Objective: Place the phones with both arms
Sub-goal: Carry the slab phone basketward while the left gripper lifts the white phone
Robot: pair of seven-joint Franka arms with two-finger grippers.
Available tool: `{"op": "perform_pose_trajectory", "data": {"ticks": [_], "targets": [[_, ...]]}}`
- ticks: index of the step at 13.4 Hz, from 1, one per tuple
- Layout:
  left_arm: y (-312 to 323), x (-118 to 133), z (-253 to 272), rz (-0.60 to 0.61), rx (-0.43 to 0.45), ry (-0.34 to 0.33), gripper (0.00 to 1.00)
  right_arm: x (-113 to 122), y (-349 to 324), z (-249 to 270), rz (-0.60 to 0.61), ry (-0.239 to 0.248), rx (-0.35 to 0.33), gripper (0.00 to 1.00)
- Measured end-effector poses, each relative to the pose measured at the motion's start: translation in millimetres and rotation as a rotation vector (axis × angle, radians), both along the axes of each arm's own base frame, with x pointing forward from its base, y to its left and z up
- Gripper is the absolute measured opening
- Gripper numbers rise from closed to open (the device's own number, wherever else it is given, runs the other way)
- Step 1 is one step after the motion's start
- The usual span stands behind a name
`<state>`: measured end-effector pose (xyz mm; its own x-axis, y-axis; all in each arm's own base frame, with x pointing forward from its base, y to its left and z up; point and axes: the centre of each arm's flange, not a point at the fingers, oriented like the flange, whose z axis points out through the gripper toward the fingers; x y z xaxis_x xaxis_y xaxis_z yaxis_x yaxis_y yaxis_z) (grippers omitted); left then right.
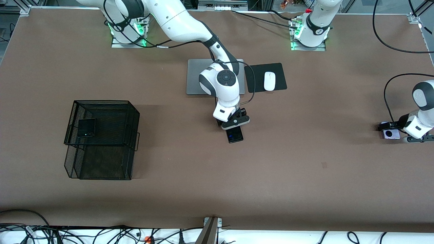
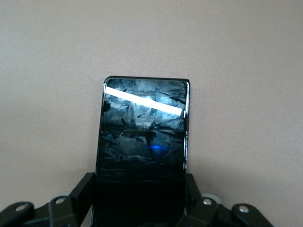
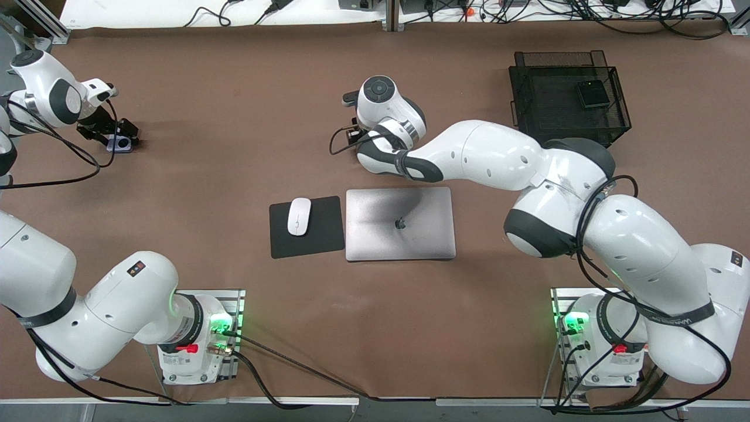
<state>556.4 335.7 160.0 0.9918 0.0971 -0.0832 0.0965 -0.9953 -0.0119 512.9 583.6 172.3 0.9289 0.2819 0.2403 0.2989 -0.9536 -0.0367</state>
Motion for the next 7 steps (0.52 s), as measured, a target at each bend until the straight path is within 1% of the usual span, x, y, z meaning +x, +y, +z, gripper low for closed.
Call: {"op": "perform_pose_trajectory", "data": {"ticks": [1,2,3,5,7], "targets": [[0,0,0,0.0,0.0,-0.001,1.0,0,0,1,-0.001,0.009,-0.01,0.79],[0,1,2,0.004,0.002,-0.004,0.93,1,-1,4,-0.005,0.023,-0.028,0.79],[1,2,6,0.009,0.007,-0.006,0.84,4,-3,14,-0.011,0.034,-0.044,0.79],[-1,5,8,0.014,0.008,-0.016,0.84,11,-5,55,-0.025,0.054,-0.064,0.79],[-10,17,18,-0.002,0.013,-0.026,0.84,14,-10,121,-0.041,0.078,-0.073,0.79]]}}
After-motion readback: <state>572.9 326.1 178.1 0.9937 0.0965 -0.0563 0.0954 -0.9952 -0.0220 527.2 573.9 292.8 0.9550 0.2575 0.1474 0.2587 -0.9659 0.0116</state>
